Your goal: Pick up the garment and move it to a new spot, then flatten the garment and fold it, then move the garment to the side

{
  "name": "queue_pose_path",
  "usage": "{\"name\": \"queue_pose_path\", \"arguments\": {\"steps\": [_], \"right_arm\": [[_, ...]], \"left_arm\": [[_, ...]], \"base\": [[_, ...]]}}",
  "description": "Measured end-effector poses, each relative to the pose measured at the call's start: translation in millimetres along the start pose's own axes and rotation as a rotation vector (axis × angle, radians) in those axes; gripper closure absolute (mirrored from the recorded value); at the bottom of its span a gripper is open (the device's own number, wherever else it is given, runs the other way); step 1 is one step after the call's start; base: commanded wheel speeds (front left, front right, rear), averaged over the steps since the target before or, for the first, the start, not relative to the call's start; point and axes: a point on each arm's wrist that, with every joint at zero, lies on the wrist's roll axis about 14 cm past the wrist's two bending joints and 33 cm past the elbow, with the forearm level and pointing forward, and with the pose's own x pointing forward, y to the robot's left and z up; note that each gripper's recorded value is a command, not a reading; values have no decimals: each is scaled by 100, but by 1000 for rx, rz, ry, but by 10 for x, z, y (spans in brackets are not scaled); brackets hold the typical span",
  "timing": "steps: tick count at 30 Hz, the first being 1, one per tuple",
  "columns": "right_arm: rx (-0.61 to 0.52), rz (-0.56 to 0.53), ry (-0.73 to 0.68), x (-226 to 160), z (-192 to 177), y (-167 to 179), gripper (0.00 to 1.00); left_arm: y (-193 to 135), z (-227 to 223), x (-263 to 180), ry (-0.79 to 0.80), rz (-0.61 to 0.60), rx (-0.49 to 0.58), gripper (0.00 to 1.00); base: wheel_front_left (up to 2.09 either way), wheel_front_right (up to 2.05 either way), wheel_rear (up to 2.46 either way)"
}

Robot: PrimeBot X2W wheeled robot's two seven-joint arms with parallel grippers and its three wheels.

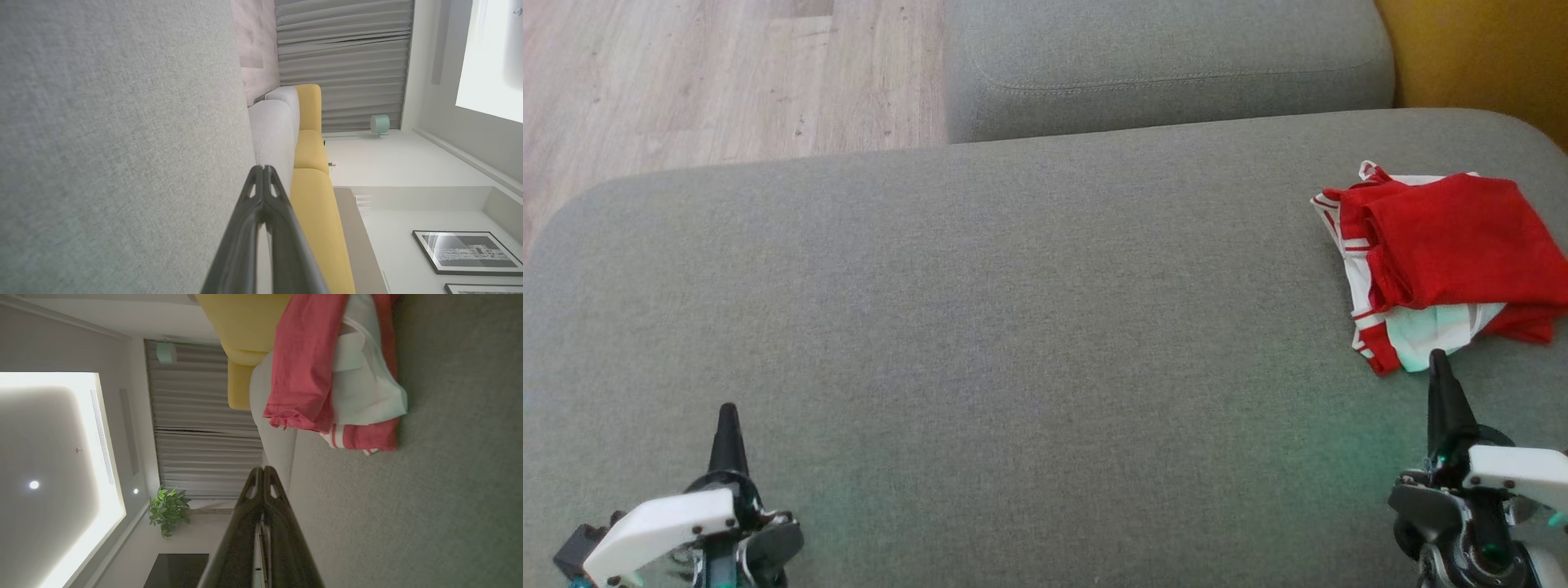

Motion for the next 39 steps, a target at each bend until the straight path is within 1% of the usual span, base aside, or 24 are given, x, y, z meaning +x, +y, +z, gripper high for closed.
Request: {"name": "queue_pose_path", "arguments": {"steps": [9,39], "right_arm": [[90,16,-9,-1,42,33,100],[90,17,-9,0,43,37,100]], "left_arm": [[-23,15,5,1,-11,-72,100],[-24,23,5,-2,-12,-72,100]], "base": [[0,0,0],[0,0,0]]}}
